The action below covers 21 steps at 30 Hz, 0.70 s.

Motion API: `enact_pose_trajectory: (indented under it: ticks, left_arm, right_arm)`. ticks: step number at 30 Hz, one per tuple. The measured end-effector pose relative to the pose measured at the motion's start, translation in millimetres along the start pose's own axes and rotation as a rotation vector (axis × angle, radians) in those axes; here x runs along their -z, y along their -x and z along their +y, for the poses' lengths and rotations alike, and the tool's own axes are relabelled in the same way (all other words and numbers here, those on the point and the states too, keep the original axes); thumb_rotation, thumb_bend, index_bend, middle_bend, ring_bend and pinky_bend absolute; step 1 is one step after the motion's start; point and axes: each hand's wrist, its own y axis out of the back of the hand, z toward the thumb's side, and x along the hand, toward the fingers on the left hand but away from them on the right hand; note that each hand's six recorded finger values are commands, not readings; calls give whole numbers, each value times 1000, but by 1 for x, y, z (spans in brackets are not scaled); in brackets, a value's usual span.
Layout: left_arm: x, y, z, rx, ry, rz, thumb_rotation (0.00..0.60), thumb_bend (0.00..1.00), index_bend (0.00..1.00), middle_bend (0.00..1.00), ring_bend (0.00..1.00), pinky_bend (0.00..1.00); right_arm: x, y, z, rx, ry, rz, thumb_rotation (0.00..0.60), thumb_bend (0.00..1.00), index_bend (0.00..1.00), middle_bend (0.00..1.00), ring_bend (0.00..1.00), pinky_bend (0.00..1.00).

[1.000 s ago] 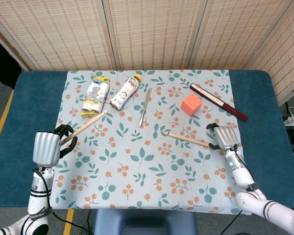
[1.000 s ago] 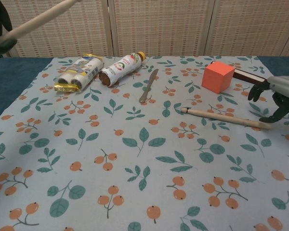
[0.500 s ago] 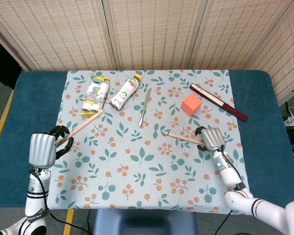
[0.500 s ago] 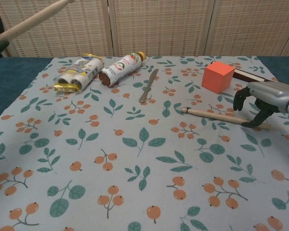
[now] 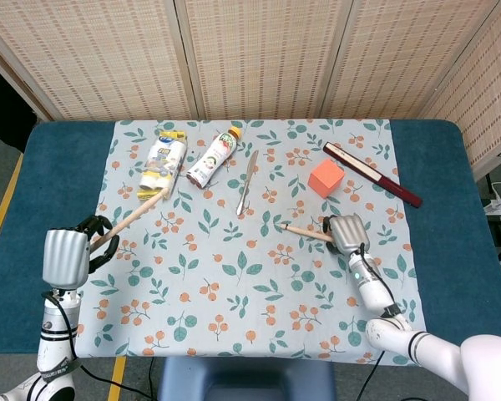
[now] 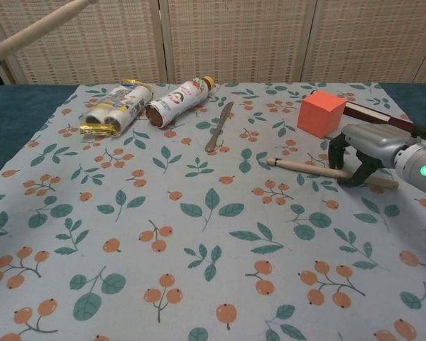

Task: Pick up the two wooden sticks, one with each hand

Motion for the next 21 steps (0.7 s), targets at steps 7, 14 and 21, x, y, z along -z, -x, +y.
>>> enact_pose_trajectory:
  ticks: [7, 14, 21]
  left_arm:
    - [9, 0, 6, -8, 3, 19, 600, 442, 686, 856, 1000, 1000]
    - [11, 1, 4, 2, 2, 15, 600, 443, 687, 856, 1000, 1000]
    - [10, 3, 1, 12, -1, 13, 600, 443, 687, 856, 1000, 1000]
  right_arm:
    - [6, 1, -3, -20, -29, -20, 600, 281, 533, 461, 883, 1000]
    - [11, 2, -3, -43, -45, -33, 600, 590, 566, 486, 884, 1000]
    - [14, 1, 3, -39, -33, -35, 600, 824, 624, 535, 884, 1000]
